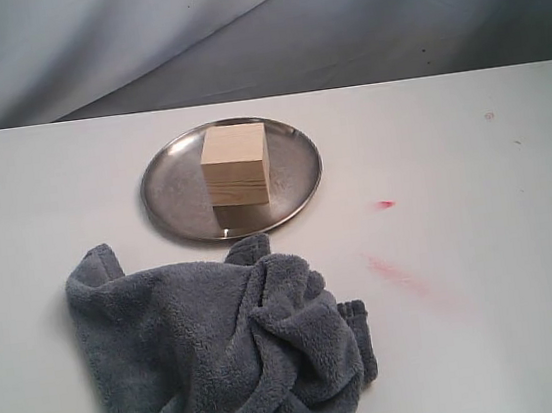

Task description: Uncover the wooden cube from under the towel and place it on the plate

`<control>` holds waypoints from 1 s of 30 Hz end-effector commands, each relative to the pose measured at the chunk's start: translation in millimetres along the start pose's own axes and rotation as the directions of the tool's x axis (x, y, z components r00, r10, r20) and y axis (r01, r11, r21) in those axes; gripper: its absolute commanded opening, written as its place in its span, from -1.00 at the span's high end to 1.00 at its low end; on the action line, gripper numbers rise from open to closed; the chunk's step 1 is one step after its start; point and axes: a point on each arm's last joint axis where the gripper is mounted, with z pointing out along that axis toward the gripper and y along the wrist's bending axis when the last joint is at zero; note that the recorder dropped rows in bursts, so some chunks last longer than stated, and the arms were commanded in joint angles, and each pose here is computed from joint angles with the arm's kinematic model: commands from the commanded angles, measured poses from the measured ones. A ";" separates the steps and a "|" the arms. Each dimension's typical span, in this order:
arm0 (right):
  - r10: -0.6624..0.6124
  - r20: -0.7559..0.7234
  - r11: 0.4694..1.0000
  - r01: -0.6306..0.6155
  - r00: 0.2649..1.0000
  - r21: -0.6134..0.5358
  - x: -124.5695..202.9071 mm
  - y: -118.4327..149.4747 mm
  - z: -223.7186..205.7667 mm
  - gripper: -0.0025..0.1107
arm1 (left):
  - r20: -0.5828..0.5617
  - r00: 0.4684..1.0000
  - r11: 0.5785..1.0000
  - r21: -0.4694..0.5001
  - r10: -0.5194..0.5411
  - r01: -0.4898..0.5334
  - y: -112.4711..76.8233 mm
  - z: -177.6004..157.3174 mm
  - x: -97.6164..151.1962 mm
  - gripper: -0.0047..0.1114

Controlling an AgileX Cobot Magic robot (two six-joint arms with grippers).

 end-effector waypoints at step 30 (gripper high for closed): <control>-0.167 0.040 0.986 0.166 0.985 0.020 -2.8 -1.3 -0.3 0.96 | 0.000 1.000 1.000 0.005 -0.004 0.004 -0.3 -0.1 1.2 0.92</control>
